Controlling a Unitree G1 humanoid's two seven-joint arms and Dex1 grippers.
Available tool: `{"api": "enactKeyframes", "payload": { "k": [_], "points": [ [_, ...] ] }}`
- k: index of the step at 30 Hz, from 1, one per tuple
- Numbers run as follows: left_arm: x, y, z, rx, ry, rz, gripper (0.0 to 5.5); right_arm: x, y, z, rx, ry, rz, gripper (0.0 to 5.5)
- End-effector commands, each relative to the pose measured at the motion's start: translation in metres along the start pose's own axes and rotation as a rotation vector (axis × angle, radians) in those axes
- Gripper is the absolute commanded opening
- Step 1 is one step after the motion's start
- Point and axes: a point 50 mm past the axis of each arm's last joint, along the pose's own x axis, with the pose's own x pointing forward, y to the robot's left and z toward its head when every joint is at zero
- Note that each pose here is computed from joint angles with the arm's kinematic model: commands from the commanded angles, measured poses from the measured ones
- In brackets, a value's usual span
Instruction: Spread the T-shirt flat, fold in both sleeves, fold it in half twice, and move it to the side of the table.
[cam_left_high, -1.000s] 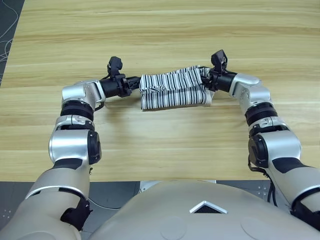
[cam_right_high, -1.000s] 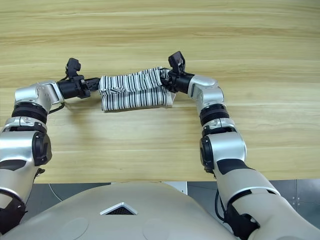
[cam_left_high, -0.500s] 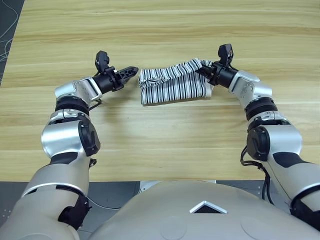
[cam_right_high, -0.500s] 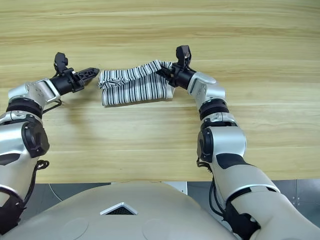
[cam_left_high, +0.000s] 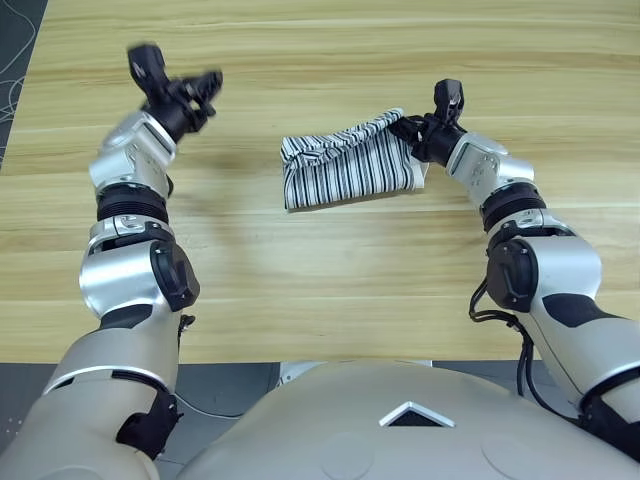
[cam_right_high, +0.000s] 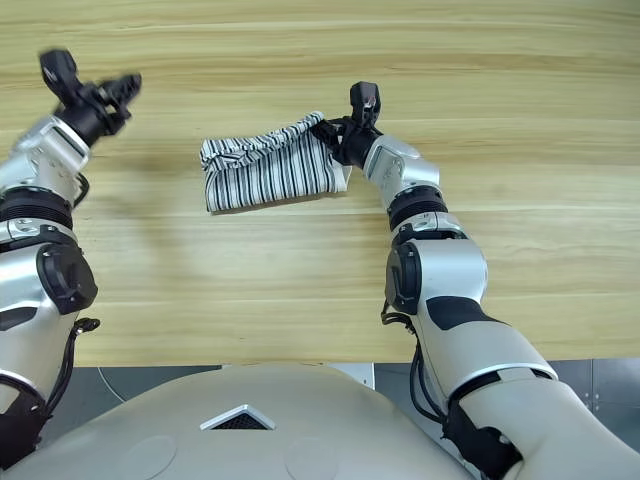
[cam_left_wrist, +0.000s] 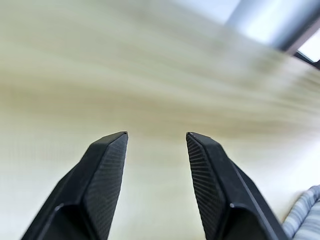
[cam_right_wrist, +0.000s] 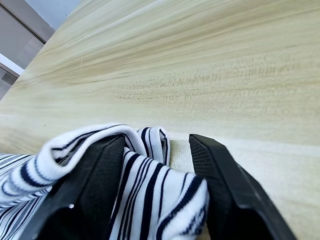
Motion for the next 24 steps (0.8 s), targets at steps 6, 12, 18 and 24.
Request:
{"api": "enactKeyframes", "payload": {
  "k": [6,12,18,24],
  "points": [
    [-0.065,-0.159,-0.020,0.477,0.148,-0.706,2.19,-0.001,-0.006,-0.023,0.011,0.091,-0.062,2.40],
    [-0.085,-0.179,-0.057,0.488,0.353,-0.800,2.19,-0.001,-0.006,-0.023,0.007,0.090,-0.071,2.40],
    [-0.072,-0.187,-0.072,0.456,0.391,-0.801,2.19,-0.001,-0.007,-0.023,0.000,0.092,-0.074,2.40],
    [-0.049,-0.180,-0.079,0.427,0.386,-0.743,2.19,-0.001,-0.007,-0.023,-0.009,0.094,-0.073,2.40]
  ]
}}
